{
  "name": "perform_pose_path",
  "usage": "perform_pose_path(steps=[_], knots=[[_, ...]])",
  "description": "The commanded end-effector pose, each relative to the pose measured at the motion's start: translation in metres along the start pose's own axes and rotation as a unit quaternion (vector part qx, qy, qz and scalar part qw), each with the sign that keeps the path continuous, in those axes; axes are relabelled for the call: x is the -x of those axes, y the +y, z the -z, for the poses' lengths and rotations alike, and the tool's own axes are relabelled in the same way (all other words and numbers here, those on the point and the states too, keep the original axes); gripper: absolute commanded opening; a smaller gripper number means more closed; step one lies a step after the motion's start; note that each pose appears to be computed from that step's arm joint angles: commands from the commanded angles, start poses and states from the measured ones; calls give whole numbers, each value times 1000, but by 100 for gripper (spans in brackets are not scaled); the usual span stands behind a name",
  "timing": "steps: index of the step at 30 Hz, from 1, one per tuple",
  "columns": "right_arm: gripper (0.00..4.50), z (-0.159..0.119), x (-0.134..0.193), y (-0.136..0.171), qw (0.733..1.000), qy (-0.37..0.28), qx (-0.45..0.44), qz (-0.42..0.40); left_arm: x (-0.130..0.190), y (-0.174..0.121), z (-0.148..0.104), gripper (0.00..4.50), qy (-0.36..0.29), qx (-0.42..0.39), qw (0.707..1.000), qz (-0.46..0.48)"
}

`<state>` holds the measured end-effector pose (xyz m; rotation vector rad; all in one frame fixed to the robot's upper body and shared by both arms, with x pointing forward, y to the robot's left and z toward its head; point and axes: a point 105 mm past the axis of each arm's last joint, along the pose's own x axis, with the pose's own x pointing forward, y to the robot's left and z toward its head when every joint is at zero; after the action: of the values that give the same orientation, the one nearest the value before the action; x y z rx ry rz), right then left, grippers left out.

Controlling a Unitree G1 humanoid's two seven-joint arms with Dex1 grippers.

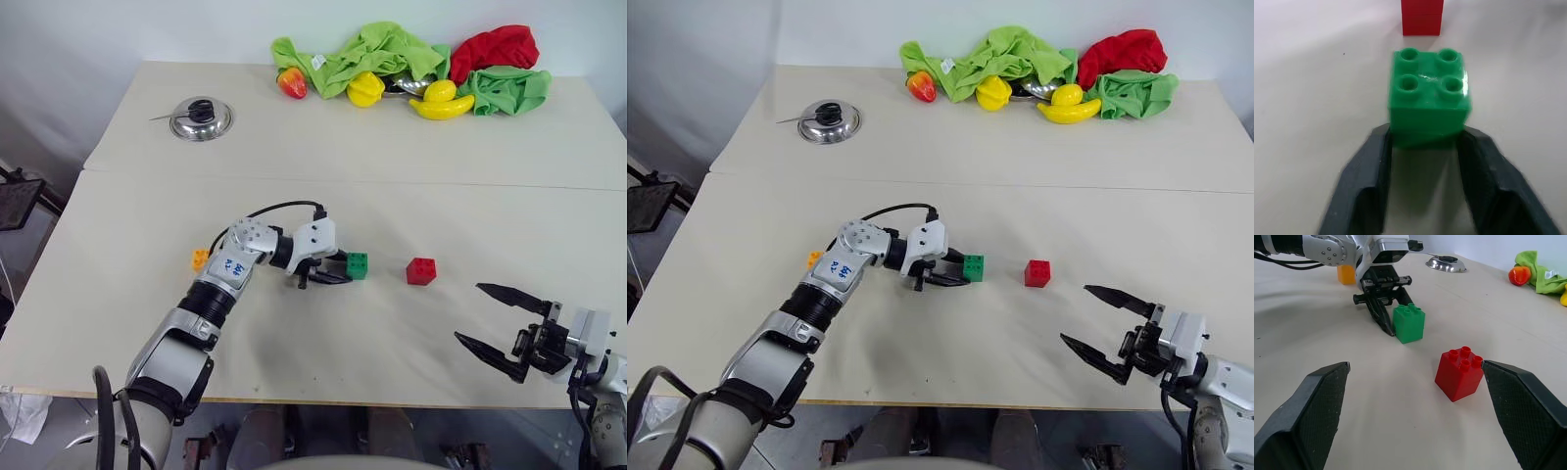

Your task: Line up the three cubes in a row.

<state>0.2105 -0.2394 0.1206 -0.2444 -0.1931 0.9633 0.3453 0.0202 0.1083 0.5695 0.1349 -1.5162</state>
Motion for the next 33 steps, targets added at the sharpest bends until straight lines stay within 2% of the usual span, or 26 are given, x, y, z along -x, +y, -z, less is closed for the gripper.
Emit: perform_pose_path(steps=[1, 4, 10, 13, 14, 18, 21, 26, 28, 31, 33], knots=[[450, -3, 0, 0, 1000, -7, 6, 3, 0, 2, -12, 337, -12, -20, 1000, -4], [450, -3, -1, -1, 1000, -7, 5, 4, 2, -1, -22, 426, -29, -31, 999, 9], [450, -2, -4, -2, 1000, -12, 4, 4, 20, -19, -50, 426, -70, -66, 994, 44], [450, -3, -9, -6, 1000, -24, 5, 7, 41, -29, -65, 426, -106, -86, 990, 47], [450, -5, -11, -9, 1000, -29, 8, 10, 49, -31, -68, 439, -116, -98, 988, 39], [450, -12, -19, -16, 999, -53, -4, 11, 97, -30, -67, 439, -168, -83, 981, -56], [450, -15, -28, -14, 998, -64, -5, -10, 145, -37, -44, 439, -170, -72, 971, -149], [450, -27, -54, -3, 993, -92, -14, -68, 221, -52, -8, 439, -129, -40, 922, -362], [450, -30, -63, 2, 991, -98, -20, -87, 250, -65, 10, 439, -115, -17, 882, -457], [450, -31, -72, 7, 989, -101, -20, -110, 293, -97, 34, 439, -94, 28, 806, -584], [450, -32, -74, 6, 988, -107, -20, -110, 305, -117, 43, 439, -81, 49, 779, -619]])
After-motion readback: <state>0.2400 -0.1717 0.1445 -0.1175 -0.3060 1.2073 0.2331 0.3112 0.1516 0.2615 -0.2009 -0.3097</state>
